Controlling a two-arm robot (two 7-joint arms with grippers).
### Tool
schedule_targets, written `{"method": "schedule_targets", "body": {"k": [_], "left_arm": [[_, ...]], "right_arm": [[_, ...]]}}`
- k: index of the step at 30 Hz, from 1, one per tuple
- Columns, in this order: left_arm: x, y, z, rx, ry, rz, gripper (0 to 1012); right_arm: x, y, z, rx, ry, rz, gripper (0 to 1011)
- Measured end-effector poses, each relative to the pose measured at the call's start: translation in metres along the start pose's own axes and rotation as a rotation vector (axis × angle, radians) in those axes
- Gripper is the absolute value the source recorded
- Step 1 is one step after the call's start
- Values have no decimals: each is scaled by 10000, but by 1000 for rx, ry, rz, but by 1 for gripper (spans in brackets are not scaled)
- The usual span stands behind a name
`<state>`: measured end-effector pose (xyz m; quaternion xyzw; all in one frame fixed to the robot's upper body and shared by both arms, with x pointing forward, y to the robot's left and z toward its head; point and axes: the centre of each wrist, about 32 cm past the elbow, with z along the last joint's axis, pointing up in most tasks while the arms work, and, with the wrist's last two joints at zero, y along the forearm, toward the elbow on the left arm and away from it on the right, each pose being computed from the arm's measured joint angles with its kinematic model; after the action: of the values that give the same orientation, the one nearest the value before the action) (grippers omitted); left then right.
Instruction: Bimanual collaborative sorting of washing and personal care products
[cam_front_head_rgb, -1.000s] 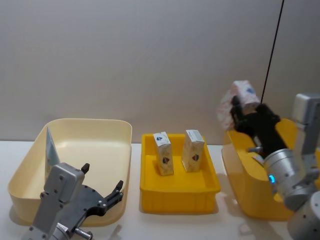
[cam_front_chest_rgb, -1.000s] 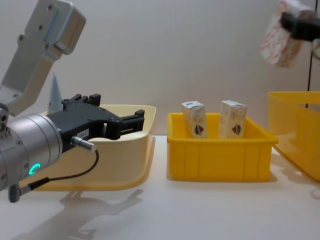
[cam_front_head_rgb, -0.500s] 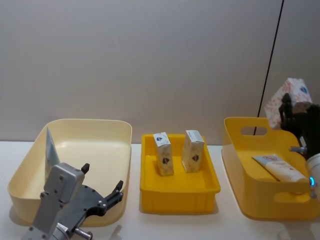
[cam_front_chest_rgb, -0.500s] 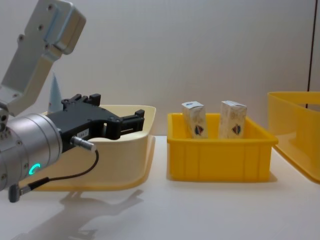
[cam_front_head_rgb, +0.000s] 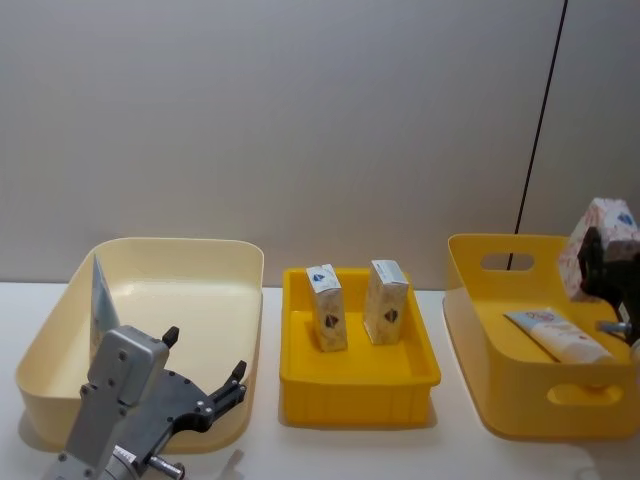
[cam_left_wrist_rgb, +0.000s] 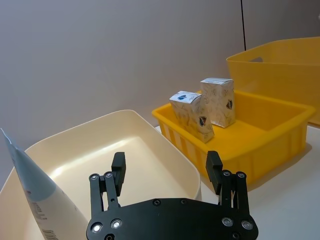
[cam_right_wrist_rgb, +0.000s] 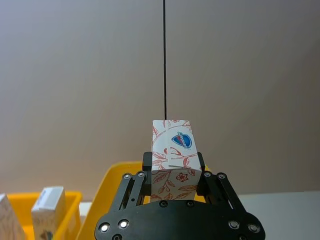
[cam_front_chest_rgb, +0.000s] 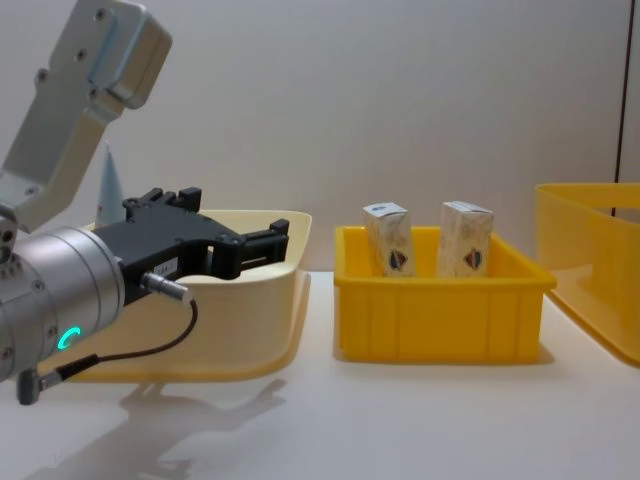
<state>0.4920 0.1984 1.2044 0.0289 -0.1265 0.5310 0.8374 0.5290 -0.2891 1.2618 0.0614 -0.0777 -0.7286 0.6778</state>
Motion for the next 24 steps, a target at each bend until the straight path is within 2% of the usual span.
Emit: {"method": "schedule_targets", "body": {"k": [7,19,24], "left_arm": [[0,0,0,0,0,0,1002],[0,0,0,0,0,0,1002],[0,0,0,0,0,0,1001]], "right_arm": [[-64,7,-81,-98,-38,-1,446],[-177,69,-223,-202,-73,-1,446],[-206,84,-257,-226,-81,0,540]]}}
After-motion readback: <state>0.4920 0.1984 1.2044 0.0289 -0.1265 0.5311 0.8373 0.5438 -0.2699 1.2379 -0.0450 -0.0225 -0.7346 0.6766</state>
